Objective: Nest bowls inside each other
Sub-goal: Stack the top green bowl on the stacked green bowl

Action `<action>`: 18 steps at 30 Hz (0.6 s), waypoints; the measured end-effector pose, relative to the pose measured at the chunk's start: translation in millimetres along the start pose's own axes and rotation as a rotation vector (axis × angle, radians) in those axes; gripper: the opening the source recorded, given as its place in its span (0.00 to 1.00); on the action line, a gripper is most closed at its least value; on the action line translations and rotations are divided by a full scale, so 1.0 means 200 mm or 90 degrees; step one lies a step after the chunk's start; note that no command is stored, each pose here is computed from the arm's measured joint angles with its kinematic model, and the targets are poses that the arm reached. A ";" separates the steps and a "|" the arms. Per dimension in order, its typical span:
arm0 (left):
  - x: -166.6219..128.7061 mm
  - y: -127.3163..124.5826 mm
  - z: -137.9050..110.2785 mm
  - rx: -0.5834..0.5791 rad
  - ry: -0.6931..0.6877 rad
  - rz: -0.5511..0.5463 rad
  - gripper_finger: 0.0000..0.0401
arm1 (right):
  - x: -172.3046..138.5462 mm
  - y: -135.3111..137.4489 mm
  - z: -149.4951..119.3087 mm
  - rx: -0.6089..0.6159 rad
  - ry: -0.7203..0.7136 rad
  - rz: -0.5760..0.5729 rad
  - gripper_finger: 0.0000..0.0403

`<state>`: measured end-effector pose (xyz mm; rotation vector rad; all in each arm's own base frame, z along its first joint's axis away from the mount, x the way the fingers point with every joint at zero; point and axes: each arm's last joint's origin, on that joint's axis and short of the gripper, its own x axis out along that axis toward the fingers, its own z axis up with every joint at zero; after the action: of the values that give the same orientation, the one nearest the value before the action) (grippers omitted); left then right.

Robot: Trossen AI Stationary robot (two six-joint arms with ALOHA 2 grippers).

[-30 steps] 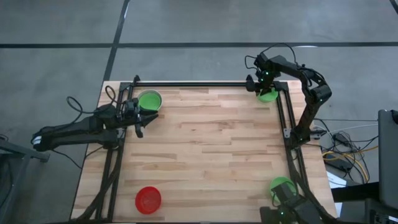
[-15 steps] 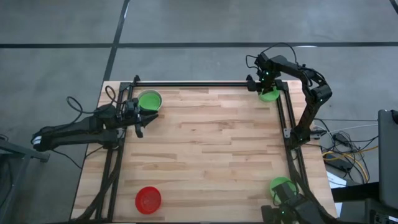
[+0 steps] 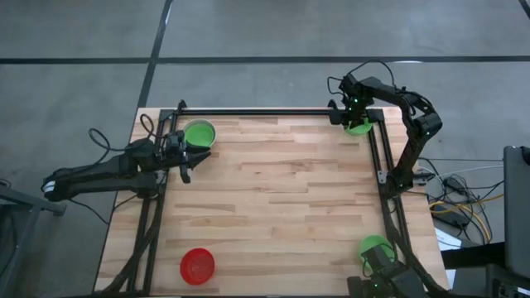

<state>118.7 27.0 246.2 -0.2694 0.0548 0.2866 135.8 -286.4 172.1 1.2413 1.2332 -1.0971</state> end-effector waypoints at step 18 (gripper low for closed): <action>0.00 0.00 0.00 0.000 0.000 0.000 0.23 | 0.05 -0.01 -0.01 -0.003 -0.004 0.008 0.13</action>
<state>118.8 27.0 246.2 -0.2694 0.0551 0.2864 134.8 -283.0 161.9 1.2396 1.2205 -1.0886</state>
